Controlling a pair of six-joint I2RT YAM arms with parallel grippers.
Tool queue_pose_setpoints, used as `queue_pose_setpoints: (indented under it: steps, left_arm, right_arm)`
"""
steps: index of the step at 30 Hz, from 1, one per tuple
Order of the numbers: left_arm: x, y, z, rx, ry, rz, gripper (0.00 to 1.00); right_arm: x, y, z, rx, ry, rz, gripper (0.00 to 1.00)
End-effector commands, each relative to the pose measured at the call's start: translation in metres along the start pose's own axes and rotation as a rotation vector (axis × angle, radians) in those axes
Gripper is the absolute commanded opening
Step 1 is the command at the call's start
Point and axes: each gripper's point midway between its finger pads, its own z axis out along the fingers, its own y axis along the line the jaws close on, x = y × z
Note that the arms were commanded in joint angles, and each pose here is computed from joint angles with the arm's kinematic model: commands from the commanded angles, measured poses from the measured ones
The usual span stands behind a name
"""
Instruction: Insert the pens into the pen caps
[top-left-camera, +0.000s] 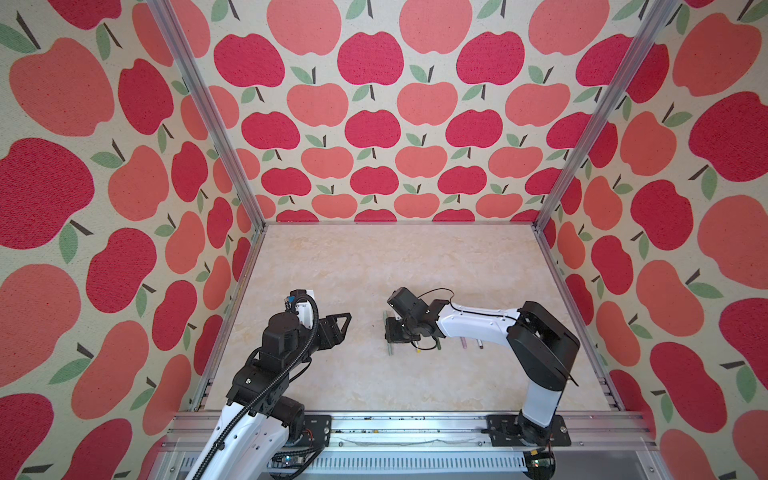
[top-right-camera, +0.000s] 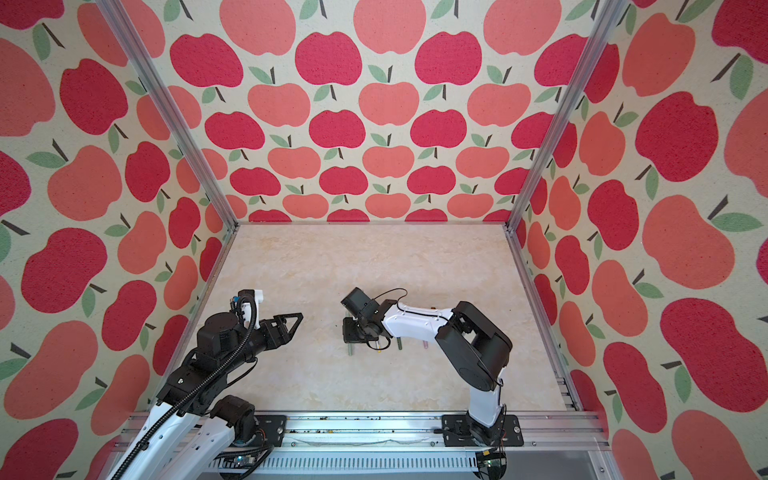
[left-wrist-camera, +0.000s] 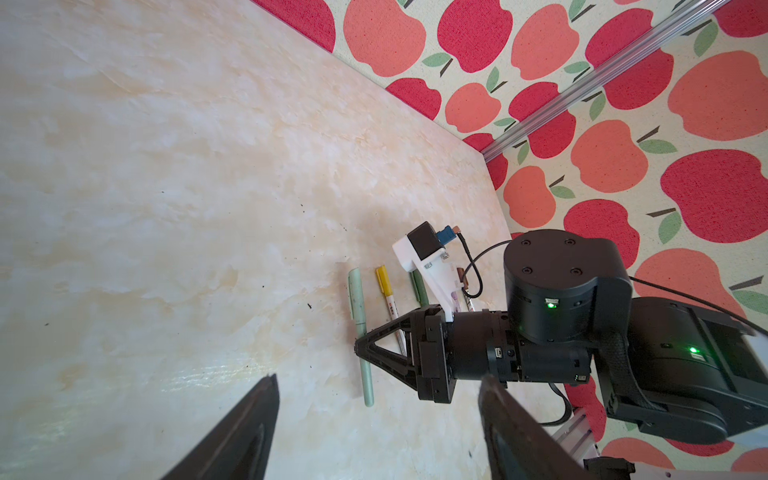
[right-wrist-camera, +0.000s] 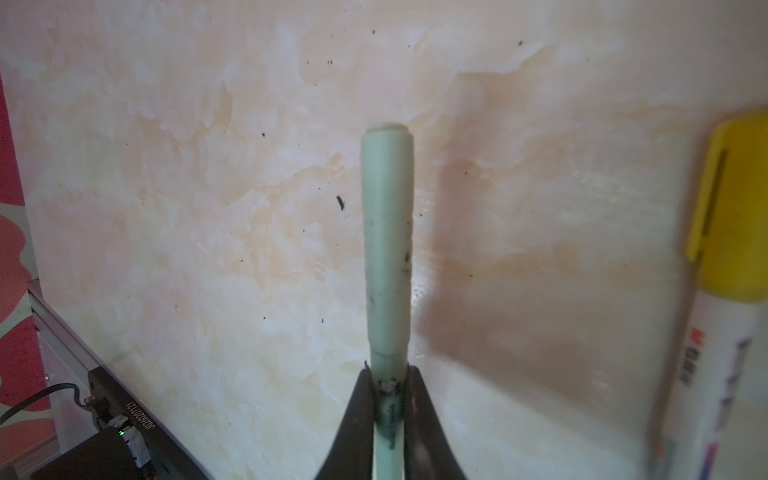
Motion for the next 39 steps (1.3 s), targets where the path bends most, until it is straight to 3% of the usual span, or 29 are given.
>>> queue_pose_setpoints:
  steps: [1, 29, 34, 39]
  left_arm:
    - [-0.002, -0.003, 0.000, 0.016, 0.003, -0.016, 0.78]
    - [-0.003, -0.006, 0.001, 0.033, -0.007, -0.021, 0.80]
    - [-0.011, -0.006, -0.004, 0.014, -0.029, 0.016, 0.85]
    - [-0.040, -0.009, -0.009, -0.029, -0.100, 0.099, 0.92]
  right_arm:
    - [0.011, -0.018, 0.008, 0.046, 0.043, 0.029, 0.06]
    - [0.007, -0.035, 0.013, 0.079, 0.064, 0.035, 0.25]
    - [-0.006, -0.029, -0.008, 0.090, 0.016, -0.007, 0.33]
    - [-0.040, -0.010, -0.055, 0.073, -0.122, -0.096, 0.42]
